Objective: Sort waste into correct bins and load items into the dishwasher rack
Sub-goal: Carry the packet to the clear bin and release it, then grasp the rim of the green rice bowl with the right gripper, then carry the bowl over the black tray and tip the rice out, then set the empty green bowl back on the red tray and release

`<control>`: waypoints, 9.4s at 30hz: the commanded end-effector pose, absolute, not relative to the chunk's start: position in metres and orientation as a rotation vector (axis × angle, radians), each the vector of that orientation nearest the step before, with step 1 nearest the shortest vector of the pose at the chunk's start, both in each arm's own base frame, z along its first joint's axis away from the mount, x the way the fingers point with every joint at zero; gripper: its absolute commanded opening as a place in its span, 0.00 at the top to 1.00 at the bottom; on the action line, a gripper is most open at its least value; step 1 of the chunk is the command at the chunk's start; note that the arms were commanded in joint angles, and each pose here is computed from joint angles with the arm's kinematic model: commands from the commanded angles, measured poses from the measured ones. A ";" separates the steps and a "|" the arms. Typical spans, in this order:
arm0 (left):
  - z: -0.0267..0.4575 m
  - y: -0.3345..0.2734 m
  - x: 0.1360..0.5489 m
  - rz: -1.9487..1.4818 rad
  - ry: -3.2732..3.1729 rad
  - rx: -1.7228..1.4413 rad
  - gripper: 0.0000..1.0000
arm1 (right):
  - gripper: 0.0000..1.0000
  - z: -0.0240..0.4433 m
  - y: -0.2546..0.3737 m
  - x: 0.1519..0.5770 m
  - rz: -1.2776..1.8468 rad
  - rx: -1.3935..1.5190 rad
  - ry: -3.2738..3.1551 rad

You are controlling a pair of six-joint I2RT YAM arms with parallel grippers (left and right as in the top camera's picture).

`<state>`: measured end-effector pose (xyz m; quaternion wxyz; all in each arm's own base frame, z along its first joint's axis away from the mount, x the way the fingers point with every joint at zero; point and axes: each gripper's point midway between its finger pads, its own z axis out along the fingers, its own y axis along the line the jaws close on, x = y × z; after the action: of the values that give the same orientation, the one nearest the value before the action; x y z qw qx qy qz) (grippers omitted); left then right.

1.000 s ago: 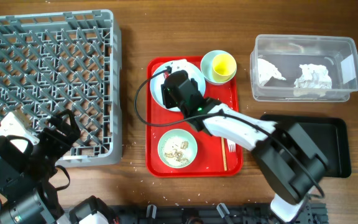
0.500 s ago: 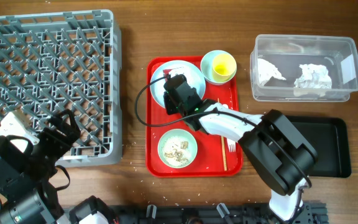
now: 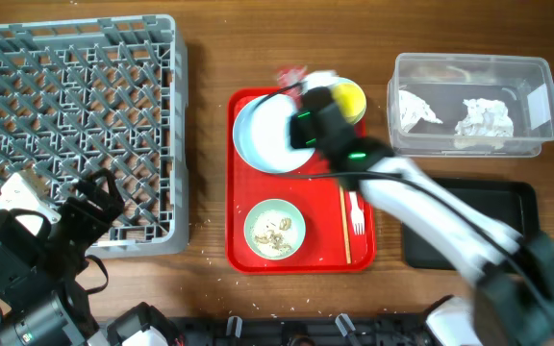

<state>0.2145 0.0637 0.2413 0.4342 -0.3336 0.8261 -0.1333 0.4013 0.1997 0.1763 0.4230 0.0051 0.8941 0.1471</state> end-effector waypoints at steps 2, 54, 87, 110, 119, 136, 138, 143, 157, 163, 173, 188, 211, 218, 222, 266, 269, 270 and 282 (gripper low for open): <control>0.247 0.065 0.214 -0.325 2.039 -0.830 0.00 | 0.96 0.218 0.070 0.407 0.262 0.541 2.133; 0.247 0.065 0.214 -0.326 2.042 -0.832 0.00 | 0.07 0.168 0.305 0.232 1.038 -0.493 2.616; 0.246 0.064 0.213 -0.327 2.044 -0.834 0.00 | 0.73 0.025 0.319 0.187 0.233 -0.571 2.807; 0.246 0.064 0.213 -0.327 2.044 -0.834 0.00 | 0.96 0.082 0.275 0.229 -0.226 -0.528 2.645; 0.246 0.064 0.213 -0.327 2.044 -0.834 0.00 | 0.96 0.101 0.229 0.244 -0.363 -0.322 2.667; 0.246 0.064 0.213 -0.327 2.044 -0.834 0.00 | 0.96 0.180 0.002 0.287 0.320 0.571 2.783; 0.246 0.064 0.213 -0.327 2.044 -0.834 0.00 | 0.96 0.170 -0.016 0.281 0.359 0.671 2.781; 0.246 0.064 0.213 -0.327 2.044 -0.834 0.00 | 0.96 0.157 -0.031 0.270 0.651 0.774 2.717; 0.246 0.064 0.213 -0.327 2.044 -0.834 0.00 | 0.96 0.132 -0.069 0.249 1.211 1.046 2.383; 0.246 0.064 0.213 -0.327 2.044 -0.834 0.00 | 0.96 0.132 -0.092 0.242 1.226 1.170 2.276; 0.246 0.064 0.213 -0.327 2.044 -0.834 0.00 | 0.96 0.101 -0.102 0.239 1.509 1.308 2.145; 0.246 0.064 0.213 -0.327 2.044 -0.834 0.00 | 0.96 0.130 -0.136 0.224 1.569 1.376 1.826; 0.246 0.064 0.213 -0.327 2.044 -0.834 0.00 | 0.96 0.145 -0.135 0.236 1.606 1.298 1.745; 0.246 0.064 0.213 -0.327 2.044 -0.834 0.00 | 0.96 0.150 -0.130 0.234 1.601 1.235 1.758; 0.246 0.064 0.213 -0.327 2.044 -0.834 0.00 | 0.96 0.167 -0.104 0.227 1.531 1.006 1.903; 0.245 0.064 0.213 -0.329 2.049 -0.838 0.00 | 0.56 0.077 0.325 0.221 0.772 -0.357 2.827; 0.245 0.064 0.213 -0.329 2.050 -0.839 0.00 | 0.48 0.083 0.325 0.220 0.766 -0.361 2.834; 0.245 0.064 0.213 -0.329 2.050 -0.838 0.00 | 0.48 0.090 0.325 0.221 0.766 -0.355 2.836; 0.245 0.064 0.213 -0.329 2.050 -0.838 0.00 | 0.00 0.266 0.077 0.276 0.319 0.428 2.481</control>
<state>0.2132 0.0628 0.2395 0.4297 -0.3354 0.8275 -0.1343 0.2759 0.1383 0.2535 0.2558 0.0897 0.9450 0.1830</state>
